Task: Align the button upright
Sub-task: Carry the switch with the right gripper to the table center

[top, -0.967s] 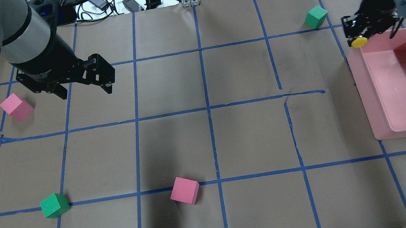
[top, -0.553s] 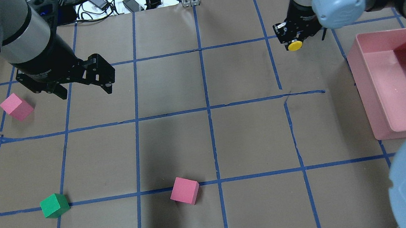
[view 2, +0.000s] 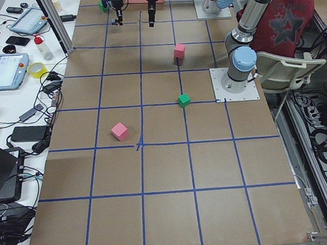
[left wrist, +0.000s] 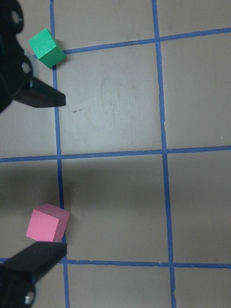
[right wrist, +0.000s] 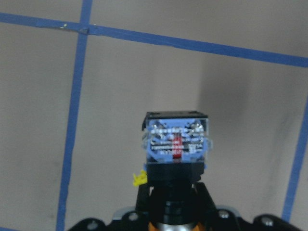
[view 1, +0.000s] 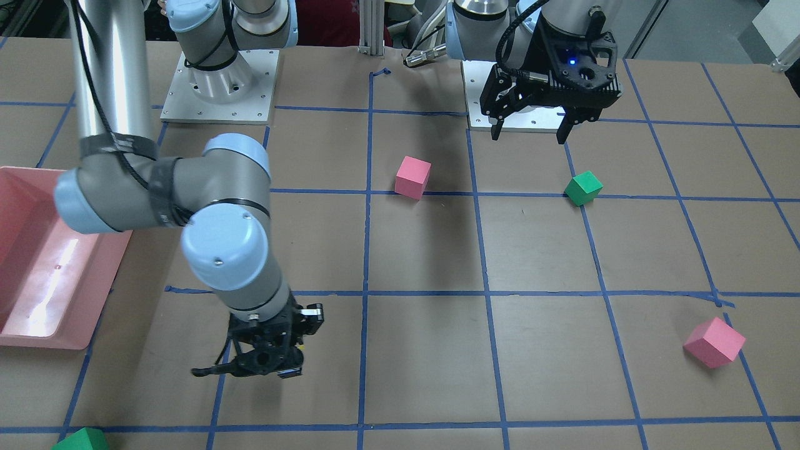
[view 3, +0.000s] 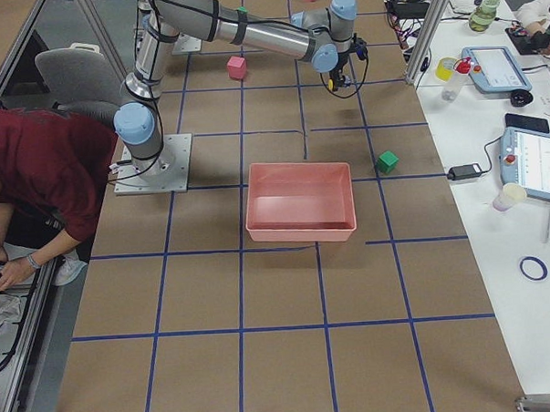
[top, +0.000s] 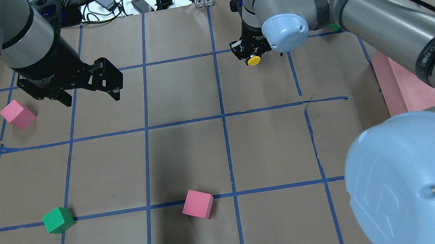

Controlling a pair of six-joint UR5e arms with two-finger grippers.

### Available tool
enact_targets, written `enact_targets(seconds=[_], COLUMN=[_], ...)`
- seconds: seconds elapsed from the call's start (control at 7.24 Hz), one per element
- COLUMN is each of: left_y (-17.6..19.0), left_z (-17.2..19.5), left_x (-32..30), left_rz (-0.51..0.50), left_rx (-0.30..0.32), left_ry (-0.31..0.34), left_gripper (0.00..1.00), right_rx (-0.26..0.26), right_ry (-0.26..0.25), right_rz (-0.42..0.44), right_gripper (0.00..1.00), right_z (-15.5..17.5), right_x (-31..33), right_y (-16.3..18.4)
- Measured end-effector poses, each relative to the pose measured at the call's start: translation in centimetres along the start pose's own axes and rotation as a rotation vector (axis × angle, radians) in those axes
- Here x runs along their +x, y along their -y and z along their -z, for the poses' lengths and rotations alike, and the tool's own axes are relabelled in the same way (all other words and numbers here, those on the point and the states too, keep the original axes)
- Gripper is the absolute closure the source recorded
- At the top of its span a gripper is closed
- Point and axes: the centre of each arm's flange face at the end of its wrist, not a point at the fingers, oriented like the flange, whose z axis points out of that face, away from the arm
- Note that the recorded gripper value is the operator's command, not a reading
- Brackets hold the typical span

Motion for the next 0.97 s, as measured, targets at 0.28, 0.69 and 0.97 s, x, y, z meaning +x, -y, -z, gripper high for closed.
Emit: enact_targets(seconds=[0.28,0.69,0.97], left_y=[0.0,0.0,0.0], left_z=[0.0,0.0,0.0], left_x=[0.0,0.0,0.0], left_rz=[-0.001,0.0,0.0], left_rx=[0.0,0.0,0.0], left_ry=[0.0,0.0,0.0], left_gripper=[0.0,0.0,0.0], right_rx=[0.013,0.008,-0.006], right_ry=[0.01,0.026,0.026], right_rz=[-0.016,-0.072,-0.096], right_gripper=[1.0,0.97,0.94], right_z=[-1.8,-3.8,-4.5], right_x=[-2.8,-7.5,-9.7], right_y=[0.8,1.4,0.5])
